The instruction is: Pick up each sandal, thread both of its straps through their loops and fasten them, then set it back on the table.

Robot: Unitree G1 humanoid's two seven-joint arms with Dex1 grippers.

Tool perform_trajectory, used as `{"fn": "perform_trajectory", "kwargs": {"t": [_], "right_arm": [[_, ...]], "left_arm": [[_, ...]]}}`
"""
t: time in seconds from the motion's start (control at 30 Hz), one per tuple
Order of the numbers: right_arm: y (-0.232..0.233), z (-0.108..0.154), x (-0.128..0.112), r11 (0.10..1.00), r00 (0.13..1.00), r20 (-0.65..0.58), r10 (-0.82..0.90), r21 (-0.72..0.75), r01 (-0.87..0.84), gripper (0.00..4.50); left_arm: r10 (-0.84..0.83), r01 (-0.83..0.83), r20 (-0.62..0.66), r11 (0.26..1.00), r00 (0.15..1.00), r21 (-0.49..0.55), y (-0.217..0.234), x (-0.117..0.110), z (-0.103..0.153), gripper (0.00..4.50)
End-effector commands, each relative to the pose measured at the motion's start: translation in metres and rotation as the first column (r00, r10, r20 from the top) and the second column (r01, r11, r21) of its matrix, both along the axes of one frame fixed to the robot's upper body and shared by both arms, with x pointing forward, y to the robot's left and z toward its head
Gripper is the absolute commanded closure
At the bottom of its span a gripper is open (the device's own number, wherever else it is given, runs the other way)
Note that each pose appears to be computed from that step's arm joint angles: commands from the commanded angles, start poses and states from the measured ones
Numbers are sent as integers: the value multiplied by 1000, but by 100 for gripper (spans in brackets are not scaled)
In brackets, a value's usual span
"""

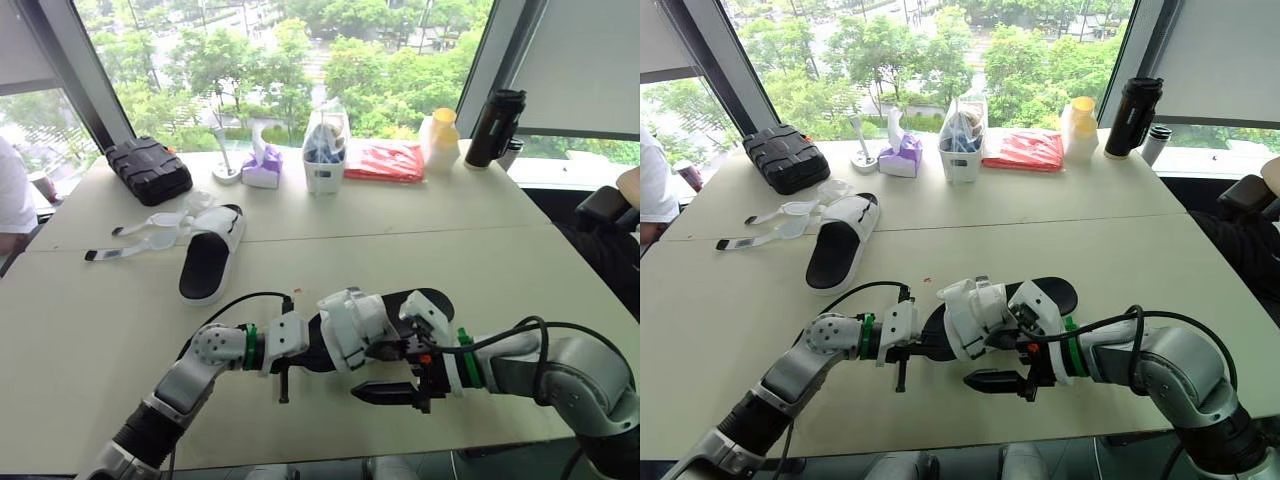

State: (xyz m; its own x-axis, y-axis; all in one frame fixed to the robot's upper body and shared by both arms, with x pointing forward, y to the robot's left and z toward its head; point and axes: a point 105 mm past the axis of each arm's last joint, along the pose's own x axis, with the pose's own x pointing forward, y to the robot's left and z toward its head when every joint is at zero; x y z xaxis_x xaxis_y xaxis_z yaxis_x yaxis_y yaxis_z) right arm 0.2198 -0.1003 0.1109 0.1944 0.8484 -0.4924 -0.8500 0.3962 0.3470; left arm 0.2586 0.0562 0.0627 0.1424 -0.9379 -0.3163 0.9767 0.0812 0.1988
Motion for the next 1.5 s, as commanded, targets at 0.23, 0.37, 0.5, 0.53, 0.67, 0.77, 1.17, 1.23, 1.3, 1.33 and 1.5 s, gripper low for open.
{"fn": "perform_trajectory", "kwargs": {"t": [0.23,0.37,0.5,0.53,0.67,0.77,1.17,1.23,1.3,1.33,1.5], "right_arm": [[6,3,-8,994,992,-98,74,88,-65,2],[3,0,-9,994,990,-112,85,77,-76,2],[5,1,-10,992,989,-110,97,88,-87,2],[6,1,-10,992,989,-108,100,90,-91,2],[10,-1,-7,992,990,-103,93,89,-84,2],[10,-5,-3,994,992,-100,78,78,-70,2],[17,-13,7,995,992,-109,65,77,-57,280],[18,-14,9,996,992,-114,58,77,-50,380],[18,-15,8,996,990,-126,60,79,-50,445],[18,-16,6,996,989,-134,64,73,-54,445],[13,-25,-11,993,971,-209,114,56,-104,445]], "left_arm": [[39,-16,-137,986,990,164,16,-14,-48,450],[42,-19,-136,986,990,166,17,-14,-48,450],[45,-22,-137,986,989,165,17,-15,-49,450],[45,-22,-138,986,989,165,17,-16,-49,450],[46,-23,-139,987,989,162,16,-16,-49,450],[45,-23,-137,987,989,161,16,-16,-49,450],[51,-28,-139,987,989,160,15,-17,-50,450],[53,-30,-141,987,989,161,16,-18,-50,450],[52,-28,-142,986,988,162,16,-19,-50,450],[51,-27,-143,986,988,162,15,-19,-51,450],[48,-24,-146,986,988,162,14,-20,-51,450]]}}
